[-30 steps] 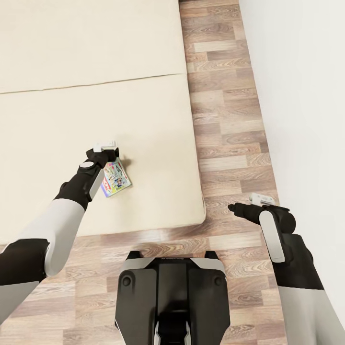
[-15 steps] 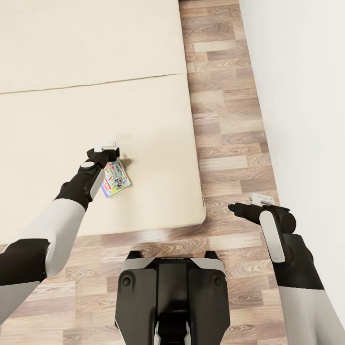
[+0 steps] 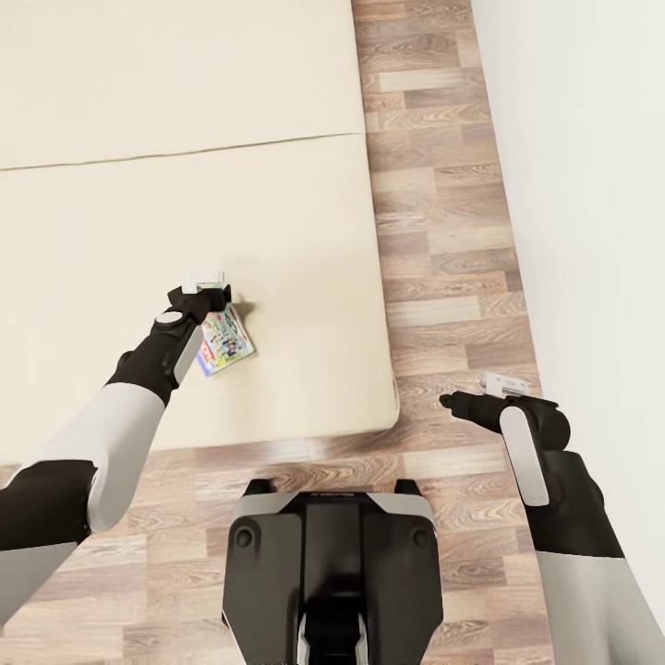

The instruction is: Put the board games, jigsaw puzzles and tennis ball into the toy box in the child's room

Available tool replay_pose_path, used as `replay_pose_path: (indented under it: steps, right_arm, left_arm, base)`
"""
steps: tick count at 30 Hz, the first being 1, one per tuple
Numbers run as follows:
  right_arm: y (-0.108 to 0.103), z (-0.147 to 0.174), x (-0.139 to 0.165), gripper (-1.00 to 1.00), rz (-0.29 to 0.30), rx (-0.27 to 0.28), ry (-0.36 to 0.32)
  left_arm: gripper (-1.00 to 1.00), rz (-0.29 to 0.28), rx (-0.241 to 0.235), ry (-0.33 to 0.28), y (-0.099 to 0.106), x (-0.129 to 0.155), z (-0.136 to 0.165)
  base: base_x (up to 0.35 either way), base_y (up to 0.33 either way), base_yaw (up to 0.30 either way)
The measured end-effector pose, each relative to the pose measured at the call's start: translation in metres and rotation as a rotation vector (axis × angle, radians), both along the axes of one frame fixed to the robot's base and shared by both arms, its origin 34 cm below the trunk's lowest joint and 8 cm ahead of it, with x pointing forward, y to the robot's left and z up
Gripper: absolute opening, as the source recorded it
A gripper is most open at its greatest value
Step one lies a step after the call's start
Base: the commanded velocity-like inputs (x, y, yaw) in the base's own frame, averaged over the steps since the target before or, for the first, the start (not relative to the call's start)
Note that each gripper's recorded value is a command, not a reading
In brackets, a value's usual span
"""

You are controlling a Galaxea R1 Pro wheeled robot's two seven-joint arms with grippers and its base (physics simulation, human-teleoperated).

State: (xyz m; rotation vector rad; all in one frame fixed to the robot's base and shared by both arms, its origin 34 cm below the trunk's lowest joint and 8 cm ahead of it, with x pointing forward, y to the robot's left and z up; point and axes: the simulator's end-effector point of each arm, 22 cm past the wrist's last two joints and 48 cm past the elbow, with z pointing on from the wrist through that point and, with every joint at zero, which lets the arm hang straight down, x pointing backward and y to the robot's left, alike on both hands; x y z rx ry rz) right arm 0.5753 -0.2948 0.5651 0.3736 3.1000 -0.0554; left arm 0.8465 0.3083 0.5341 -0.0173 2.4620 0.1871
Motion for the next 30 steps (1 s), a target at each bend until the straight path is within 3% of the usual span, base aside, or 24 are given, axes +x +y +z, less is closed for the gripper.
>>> replay_pose_path:
  steps: [30]
  right_arm:
    - [0.0,-0.009,-0.008,1.0,0.001,0.0,0.016]
  left_arm:
    - [1.0,0.004,-0.001,0.031,0.001,-0.012,-0.017]
  base:
    - [0.0,0.0,0.027]
